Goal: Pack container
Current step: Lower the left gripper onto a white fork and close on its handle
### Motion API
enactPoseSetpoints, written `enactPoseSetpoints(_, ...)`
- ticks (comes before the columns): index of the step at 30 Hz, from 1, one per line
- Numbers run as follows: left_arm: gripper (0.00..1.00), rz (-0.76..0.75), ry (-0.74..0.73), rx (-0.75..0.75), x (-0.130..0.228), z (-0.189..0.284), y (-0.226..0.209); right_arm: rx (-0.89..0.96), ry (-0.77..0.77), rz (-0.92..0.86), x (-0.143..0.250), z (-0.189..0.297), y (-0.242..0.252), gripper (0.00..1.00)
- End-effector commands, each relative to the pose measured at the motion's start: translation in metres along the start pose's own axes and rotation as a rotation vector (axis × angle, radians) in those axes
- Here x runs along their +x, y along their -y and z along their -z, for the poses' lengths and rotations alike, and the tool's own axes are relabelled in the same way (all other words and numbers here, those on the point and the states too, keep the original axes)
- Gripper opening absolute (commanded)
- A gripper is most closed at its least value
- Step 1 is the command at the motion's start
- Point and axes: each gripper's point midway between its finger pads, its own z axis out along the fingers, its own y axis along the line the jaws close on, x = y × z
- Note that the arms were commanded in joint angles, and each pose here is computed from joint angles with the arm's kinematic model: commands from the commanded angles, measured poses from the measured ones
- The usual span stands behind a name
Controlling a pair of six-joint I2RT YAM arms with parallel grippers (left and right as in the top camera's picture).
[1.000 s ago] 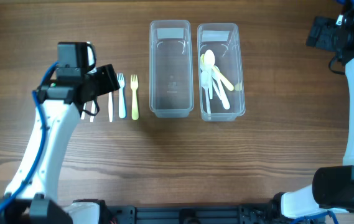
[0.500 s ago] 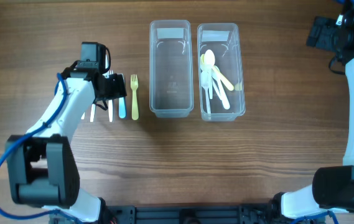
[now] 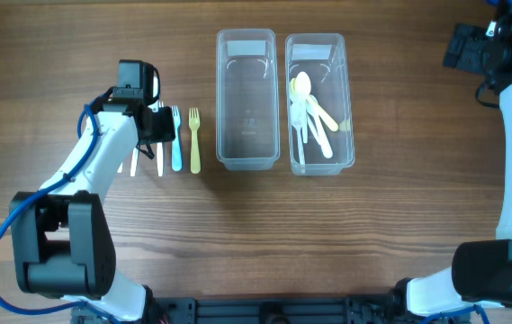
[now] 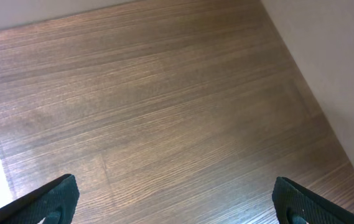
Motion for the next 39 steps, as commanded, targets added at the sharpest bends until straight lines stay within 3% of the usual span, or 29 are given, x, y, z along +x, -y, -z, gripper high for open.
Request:
enactPoseSetpoints(1, 0.46, -0.018, 0.026, -0.017, -0.01, 0.002, -0.002, 0.015, 0.007, -0.012, -0.003, 0.0, 0.002, 1.0)
enactPoseSetpoints(31, 0.45, 0.082, -0.076, -0.03, 0.005, -0.053, -0.028, 0.016, 0.007, -0.013, -0.003, 0.0, 0.002, 1.0)
enactPoseSetpoints(39, 0.37, 0.082, -0.074, -0.014, 0.004, -0.053, -0.025, 0.015, 0.007, -0.012, -0.003, 0.0, 0.002, 1.0)
